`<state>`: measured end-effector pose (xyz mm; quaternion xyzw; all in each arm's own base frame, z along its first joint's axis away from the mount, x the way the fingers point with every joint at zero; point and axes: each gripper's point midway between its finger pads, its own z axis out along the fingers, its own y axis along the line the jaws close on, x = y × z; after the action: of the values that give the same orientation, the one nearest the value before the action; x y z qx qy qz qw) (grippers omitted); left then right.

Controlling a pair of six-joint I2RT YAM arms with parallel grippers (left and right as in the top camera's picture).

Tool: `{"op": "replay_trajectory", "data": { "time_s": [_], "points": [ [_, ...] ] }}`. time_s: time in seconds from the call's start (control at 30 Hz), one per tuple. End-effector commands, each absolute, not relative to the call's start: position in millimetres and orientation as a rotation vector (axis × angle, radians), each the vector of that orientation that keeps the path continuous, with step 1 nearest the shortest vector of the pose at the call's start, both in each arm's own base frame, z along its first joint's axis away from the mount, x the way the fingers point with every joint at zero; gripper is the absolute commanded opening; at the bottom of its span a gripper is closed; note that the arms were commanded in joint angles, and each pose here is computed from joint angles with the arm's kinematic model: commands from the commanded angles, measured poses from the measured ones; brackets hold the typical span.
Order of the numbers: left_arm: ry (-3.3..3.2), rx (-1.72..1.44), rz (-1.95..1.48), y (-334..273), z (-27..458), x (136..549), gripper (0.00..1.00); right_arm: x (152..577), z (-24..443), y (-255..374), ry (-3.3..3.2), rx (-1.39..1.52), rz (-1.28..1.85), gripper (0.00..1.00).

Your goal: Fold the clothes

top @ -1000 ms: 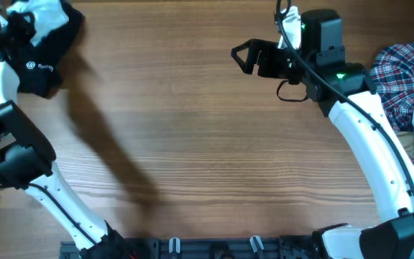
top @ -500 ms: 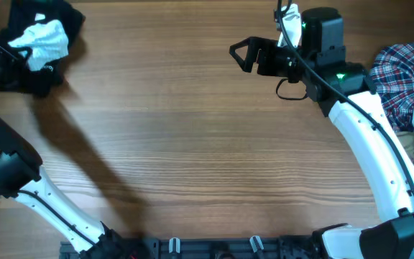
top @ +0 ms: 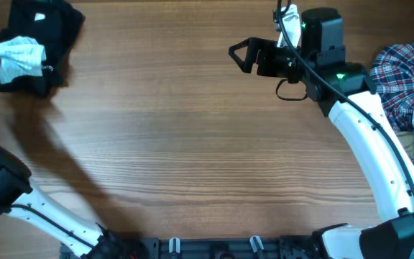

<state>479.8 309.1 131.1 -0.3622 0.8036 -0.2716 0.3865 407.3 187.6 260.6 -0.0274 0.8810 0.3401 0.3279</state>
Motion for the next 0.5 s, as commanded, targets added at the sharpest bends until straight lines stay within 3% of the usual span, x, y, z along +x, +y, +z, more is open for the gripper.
{"op": "replay_trajectory", "data": {
  "time_s": [0.0,0.07,0.47],
  "points": [
    [2.058,-0.903,-0.64,308.2,146.2,477.7,0.5,400.5,270.8,191.7,2.286,-0.104,0.936,0.95],
    [2.087,-0.959,-0.611,310.2,137.2,471.4,0.99,400.6,271.0,191.7,2.285,-0.104,0.936,0.95],
    [2.09,-0.966,-0.6,311.4,136.2,470.8,0.97,400.8,271.9,192.3,2.282,-0.101,0.943,0.95]
  ]
}}
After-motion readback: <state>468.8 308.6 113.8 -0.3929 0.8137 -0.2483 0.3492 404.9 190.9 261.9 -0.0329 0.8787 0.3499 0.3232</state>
